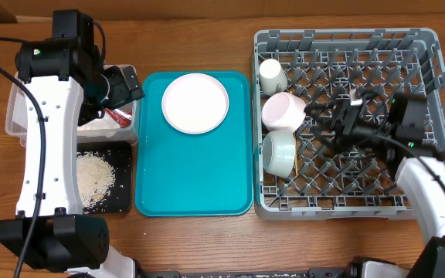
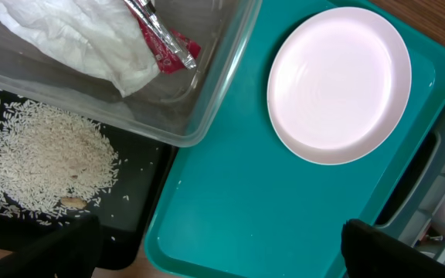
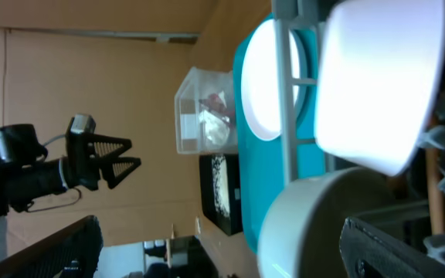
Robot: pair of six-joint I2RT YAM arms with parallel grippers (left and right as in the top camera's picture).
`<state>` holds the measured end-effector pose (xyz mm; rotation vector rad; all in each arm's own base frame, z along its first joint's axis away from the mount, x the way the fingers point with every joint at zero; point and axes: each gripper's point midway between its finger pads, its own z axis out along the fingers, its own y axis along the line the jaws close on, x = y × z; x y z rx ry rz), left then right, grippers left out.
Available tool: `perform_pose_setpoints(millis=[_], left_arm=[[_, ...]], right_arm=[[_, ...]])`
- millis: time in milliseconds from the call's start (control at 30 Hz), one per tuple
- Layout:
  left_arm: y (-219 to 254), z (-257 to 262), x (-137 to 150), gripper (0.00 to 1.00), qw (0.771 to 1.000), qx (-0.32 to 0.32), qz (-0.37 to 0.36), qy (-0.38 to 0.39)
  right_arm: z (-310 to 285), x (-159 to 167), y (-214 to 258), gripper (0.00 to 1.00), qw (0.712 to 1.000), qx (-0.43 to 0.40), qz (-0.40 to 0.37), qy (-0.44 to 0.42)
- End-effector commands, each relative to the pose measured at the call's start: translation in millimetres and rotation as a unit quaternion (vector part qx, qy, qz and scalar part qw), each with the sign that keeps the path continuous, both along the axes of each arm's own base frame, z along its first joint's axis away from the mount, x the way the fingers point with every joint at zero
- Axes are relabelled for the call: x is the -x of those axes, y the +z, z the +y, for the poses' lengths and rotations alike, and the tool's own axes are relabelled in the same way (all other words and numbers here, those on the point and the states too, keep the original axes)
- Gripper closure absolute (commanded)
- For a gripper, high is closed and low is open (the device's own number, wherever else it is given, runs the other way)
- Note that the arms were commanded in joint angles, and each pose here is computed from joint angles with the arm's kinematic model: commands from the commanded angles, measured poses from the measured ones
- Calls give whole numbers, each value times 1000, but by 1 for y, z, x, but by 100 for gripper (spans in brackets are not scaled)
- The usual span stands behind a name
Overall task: Sort waste into correct bins and load items into the dishwasher
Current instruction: 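Place the grey-green bowl upside down in the rack and release, then move the right gripper back to the pink plate on the tray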
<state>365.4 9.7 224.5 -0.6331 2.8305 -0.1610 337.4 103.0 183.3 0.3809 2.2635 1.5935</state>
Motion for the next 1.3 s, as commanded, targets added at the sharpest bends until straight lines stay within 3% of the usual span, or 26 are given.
perform_pose_setpoints(millis=[0,133,300,467,733,967,1267], left_arm=[[2,0,1,0,1000,-3,-3,-4],[2,0,1,0,1000,-3,-3,-4],[2,0,1,0,1000,-3,-3,-4],[2,0,1,0,1000,-3,-3,-4],[2,0,1,0,1000,-3,-3,-4],[2,0,1,0,1000,-3,-3,-4],[2,0,1,0,1000,-3,-3,-4]], right_arm=[[6,-14,37,1,998,42,-53,12],[35,-6,37,0,986,147,-63,52],[69,17,17,0,941,310,-77,108],[104,51,-8,0,895,397,-90,180],[70,55,-40,0,835,529,-34,146],[71,44,-23,0,842,521,-49,130],[130,-2,61,0,885,408,-204,99]])
